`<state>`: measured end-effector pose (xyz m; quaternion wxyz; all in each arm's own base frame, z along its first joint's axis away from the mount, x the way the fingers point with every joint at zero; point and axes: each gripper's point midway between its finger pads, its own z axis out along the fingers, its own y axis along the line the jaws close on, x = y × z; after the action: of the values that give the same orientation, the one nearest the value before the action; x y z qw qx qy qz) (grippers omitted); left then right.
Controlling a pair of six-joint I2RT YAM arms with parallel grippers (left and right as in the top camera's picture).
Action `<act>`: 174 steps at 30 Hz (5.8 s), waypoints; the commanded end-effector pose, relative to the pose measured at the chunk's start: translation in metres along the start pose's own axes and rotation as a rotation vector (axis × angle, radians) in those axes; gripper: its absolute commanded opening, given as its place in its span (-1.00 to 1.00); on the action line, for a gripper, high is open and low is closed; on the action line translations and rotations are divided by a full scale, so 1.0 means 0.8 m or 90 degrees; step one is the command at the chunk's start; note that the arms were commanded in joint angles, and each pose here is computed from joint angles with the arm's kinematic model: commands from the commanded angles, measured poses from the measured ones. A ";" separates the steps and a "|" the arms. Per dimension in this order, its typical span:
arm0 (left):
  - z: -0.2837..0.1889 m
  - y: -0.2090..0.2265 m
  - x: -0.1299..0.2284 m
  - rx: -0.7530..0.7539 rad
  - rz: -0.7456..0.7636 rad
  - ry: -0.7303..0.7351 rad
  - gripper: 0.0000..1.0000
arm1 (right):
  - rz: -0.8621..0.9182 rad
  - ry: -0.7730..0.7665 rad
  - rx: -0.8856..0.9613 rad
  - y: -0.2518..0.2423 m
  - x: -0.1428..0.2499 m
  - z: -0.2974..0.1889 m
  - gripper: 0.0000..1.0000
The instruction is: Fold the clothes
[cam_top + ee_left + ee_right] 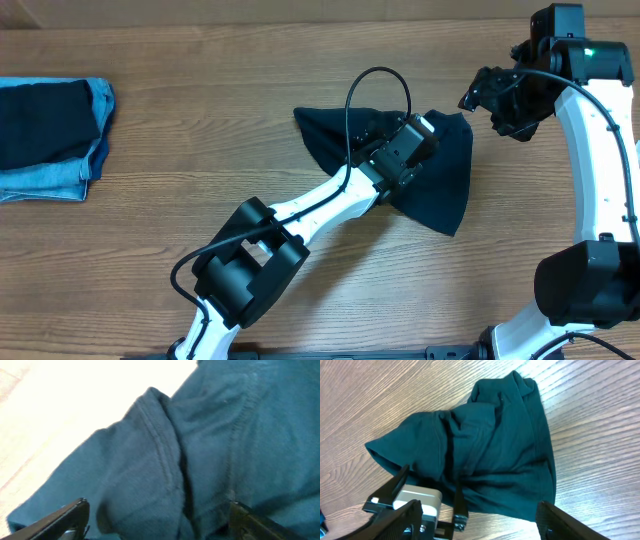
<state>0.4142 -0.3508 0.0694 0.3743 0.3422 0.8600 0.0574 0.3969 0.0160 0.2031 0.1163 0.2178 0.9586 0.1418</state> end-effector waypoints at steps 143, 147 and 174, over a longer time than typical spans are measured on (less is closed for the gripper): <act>-0.295 0.271 0.088 -0.147 -0.319 0.264 -0.92 | -0.115 0.059 -0.108 -0.007 0.048 0.116 0.92; -0.303 0.269 0.093 -0.143 -0.319 0.273 -0.92 | -0.122 0.056 -0.160 0.005 0.051 0.125 0.93; -0.329 0.267 0.097 -0.123 -0.328 0.262 -0.92 | -0.238 0.002 -0.149 0.058 0.033 0.261 0.56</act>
<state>0.3159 -0.1007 0.2793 0.2160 0.0618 0.9675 0.1157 0.4499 0.1163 0.0260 0.1657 0.0186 0.9586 0.2309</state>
